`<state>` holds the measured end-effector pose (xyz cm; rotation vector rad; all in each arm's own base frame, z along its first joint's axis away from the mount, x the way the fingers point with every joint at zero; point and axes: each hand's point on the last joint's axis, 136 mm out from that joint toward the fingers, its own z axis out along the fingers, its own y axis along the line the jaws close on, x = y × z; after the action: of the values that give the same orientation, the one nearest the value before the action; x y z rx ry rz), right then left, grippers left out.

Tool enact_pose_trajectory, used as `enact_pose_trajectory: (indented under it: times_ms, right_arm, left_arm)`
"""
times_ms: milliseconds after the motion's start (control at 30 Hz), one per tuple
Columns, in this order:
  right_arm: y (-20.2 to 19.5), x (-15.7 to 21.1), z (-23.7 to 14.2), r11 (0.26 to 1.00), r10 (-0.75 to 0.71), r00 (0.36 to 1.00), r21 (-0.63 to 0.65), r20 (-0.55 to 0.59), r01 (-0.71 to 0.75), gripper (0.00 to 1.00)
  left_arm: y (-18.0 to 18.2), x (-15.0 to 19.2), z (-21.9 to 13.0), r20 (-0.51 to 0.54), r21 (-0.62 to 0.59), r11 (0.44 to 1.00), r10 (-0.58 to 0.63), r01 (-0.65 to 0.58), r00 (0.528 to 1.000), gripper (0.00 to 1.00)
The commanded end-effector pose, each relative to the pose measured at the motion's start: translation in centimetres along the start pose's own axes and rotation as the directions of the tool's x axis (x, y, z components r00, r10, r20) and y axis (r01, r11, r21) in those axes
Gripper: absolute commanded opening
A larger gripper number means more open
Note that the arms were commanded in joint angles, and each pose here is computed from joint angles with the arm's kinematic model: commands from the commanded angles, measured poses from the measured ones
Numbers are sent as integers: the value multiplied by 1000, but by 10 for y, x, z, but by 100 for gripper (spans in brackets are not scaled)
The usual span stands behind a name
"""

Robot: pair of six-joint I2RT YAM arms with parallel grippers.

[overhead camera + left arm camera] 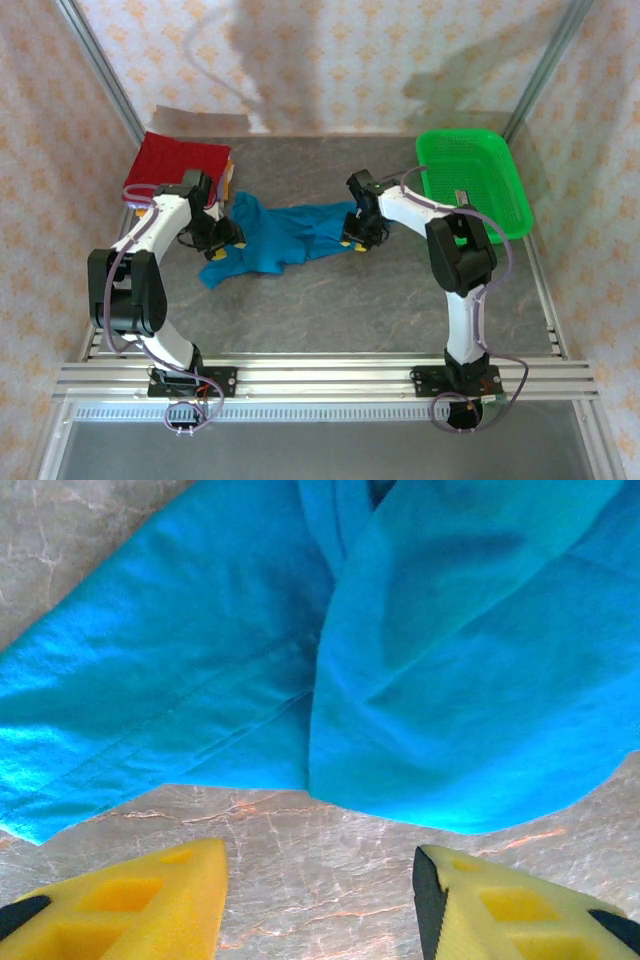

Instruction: Fold and stack the t-shirts

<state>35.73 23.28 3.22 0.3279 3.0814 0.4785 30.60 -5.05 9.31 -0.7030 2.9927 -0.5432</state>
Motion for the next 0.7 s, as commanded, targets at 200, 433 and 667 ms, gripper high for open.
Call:
enact_pose_trajectory:
  times_ms: [200, 433, 667]
  right_arm:
    - [-19, -13, 2, 989, -65, 997, 137, 41, 59, 29]
    - [-10, -19, -22, 989, -87, 994, 130, 71, 77, 16]
    - [-5, -16, -47, 988, -103, 991, 125, 86, 92, 0]
  left_arm:
    - [-10, 5, 13, 25, -1, 999, 35, -35, 999, 53]
    - [-26, 4, 22, 17, -16, 997, 73, -72, 997, 53]
    - [-30, 5, 39, -7, -43, 995, 95, -95, 995, 53]
